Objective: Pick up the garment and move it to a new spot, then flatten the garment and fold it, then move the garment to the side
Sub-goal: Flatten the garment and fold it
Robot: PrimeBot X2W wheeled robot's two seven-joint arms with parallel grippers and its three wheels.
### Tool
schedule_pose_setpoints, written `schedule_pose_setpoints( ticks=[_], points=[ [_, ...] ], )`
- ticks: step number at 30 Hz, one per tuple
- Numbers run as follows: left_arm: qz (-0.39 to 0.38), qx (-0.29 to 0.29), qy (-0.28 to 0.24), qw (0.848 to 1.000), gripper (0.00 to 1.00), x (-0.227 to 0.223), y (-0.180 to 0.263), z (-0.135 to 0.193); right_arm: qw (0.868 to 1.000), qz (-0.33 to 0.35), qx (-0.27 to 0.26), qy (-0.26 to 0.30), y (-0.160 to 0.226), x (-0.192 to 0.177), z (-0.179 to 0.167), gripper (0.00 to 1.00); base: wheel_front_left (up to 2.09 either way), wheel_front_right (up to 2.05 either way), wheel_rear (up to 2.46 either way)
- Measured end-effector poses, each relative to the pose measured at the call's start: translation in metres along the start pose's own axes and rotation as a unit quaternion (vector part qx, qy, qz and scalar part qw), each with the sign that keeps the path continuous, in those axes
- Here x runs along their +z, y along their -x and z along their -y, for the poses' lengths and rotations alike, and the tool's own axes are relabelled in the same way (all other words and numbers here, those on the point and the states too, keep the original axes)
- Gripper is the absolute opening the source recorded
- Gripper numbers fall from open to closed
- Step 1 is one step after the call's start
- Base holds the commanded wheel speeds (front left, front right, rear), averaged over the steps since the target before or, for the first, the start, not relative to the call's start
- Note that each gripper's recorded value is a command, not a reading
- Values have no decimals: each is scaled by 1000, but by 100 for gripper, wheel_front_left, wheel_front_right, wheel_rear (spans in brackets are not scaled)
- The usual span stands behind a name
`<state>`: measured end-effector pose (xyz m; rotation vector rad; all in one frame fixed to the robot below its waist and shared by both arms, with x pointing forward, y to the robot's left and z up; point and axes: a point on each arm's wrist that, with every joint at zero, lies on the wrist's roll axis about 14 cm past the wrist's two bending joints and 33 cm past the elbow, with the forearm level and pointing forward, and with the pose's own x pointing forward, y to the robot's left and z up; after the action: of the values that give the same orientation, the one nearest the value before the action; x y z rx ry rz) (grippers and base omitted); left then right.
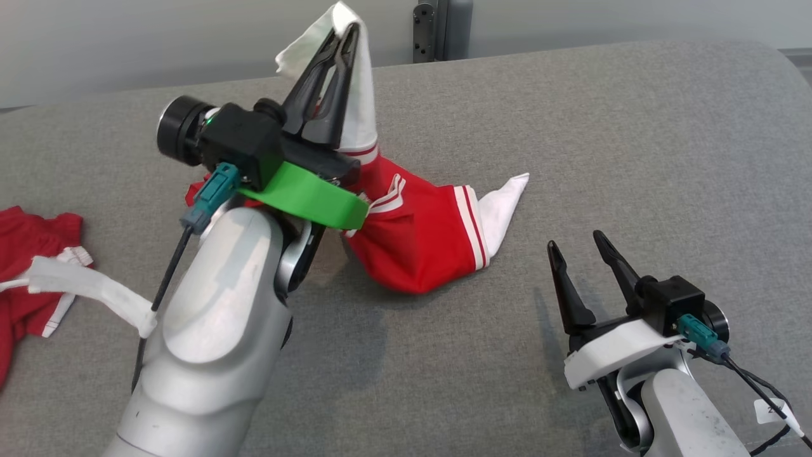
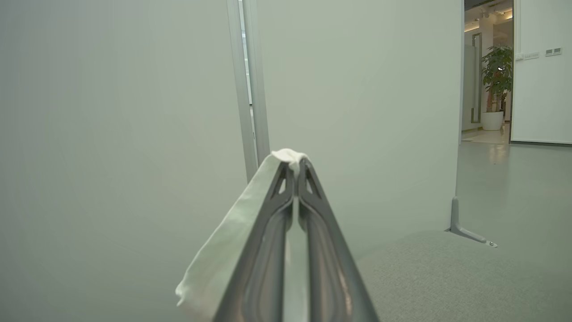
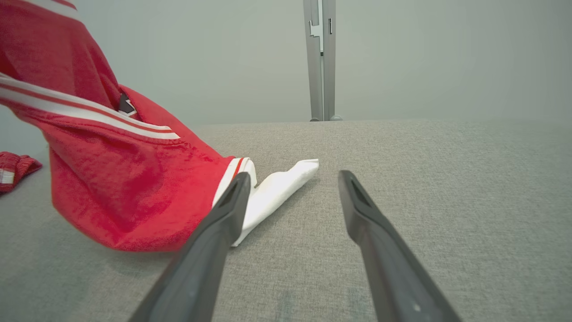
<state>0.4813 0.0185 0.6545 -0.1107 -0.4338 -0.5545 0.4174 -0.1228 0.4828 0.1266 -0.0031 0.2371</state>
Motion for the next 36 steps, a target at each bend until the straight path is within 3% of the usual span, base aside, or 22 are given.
schedule_pose_setpoints(
  ticks=[4, 10, 19, 24, 27, 29, 32, 36],
  points=[
    [47, -45, 21, 998, 0, 26, -25, 34, 1000, -3, -16, -1, 3, -2, 10, 100, 0, 0, 0],
    [101, -55, 25, 993, 0, 57, -37, 44, 1000, -6, -28, -2, 2, -5, 18, 100, 0, 0, 0],
    [82, 52, 8, 995, 0, 43, -20, -19, 1000, -3, -18, -6, -10, -6, 12, 100, 0, 0, 0],
    [106, 77, -14, 991, 0, 60, -18, -38, 1000, -4, -10, -7, -14, -7, 7, 100, 0, 0, 0],
    [128, 42, -10, 991, 0, 73, -25, -19, 1000, -3, -7, -6, -14, -6, 6, 100, 0, 0, 0],
    [118, -7, 1, 993, 0, 66, -29, 11, 1000, -4, -10, -3, -13, -6, 8, 100, 0, 0, 0],
    [76, -66, 29, 994, 0, 38, -26, 53, 1000, -5, -14, -2, -10, -7, 11, 100, 0, 0, 0],
    [0, -84, 67, 994, 0, -14, -7, 81, 1000, -7, -19, -2, -8, -7, 15, 100, 0, 0, 0]
  ],
)
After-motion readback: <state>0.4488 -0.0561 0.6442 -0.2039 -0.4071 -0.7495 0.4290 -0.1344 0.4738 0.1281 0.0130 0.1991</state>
